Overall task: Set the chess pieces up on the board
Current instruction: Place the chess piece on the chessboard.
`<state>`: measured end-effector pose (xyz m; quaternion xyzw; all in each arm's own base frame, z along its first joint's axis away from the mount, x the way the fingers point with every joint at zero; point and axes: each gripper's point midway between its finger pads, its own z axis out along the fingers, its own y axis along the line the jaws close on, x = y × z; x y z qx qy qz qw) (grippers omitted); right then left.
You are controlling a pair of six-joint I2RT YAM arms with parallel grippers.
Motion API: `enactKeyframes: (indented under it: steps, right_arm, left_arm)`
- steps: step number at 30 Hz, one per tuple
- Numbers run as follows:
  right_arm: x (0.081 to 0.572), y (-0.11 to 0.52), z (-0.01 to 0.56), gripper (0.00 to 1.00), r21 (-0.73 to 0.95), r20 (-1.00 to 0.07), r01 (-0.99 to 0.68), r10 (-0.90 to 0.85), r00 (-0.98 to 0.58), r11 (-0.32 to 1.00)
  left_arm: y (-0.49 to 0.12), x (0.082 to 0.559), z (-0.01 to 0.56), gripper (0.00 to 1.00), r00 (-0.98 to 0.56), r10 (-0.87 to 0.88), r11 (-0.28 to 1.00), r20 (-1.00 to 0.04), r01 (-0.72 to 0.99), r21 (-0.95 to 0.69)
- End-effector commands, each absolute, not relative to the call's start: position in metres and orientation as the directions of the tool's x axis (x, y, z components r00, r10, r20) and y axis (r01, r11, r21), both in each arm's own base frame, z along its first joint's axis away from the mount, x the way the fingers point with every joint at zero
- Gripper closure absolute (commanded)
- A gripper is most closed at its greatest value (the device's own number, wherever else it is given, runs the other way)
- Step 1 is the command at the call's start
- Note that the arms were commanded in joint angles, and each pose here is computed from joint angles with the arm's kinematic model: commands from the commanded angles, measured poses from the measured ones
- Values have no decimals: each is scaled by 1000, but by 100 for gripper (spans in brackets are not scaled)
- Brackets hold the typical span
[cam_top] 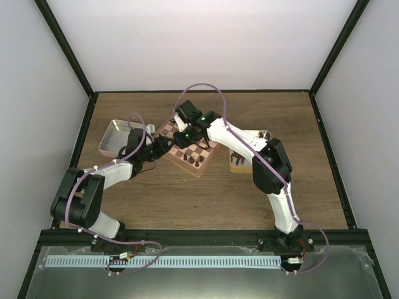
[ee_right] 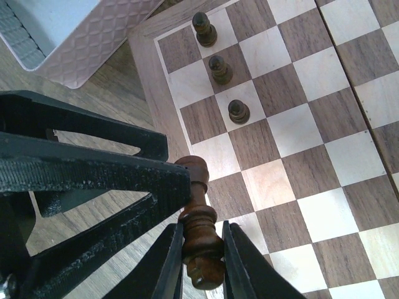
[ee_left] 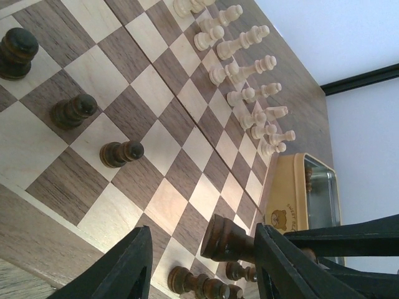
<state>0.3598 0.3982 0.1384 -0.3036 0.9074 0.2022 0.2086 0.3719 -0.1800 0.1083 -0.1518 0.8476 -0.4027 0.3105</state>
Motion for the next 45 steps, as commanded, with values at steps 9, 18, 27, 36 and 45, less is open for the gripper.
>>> enactKeyframes:
  steps: [9, 18, 27, 36, 45]
  right_arm:
    - [376, 409, 159, 83, 224, -579, -609, -399, -711, 761]
    - [375, 407, 113, 83, 92, -500, -596, -481, -720, 797]
    - [360, 401, 101, 82, 55, -411, -618, -546, -730, 785]
    - [357, 395, 100, 80, 22, -372, -618, -567, -735, 786]
    - [354, 401, 99, 79, 55, -375, -632, -571, -731, 773]
  left_arm:
    - [-180, 371, 87, 56, -778, -487, 651, -397, -20, -759]
    - [-168, 367, 61, 64, -778, -495, 699, -387, -92, -709]
    - [-160, 362, 49, 67, -780, -492, 728, -387, -125, -674]
    - [-163, 362, 47, 62, -782, -498, 716, -374, -128, -686]
    - [-177, 365, 50, 54, -802, -498, 663, -330, -107, -741]
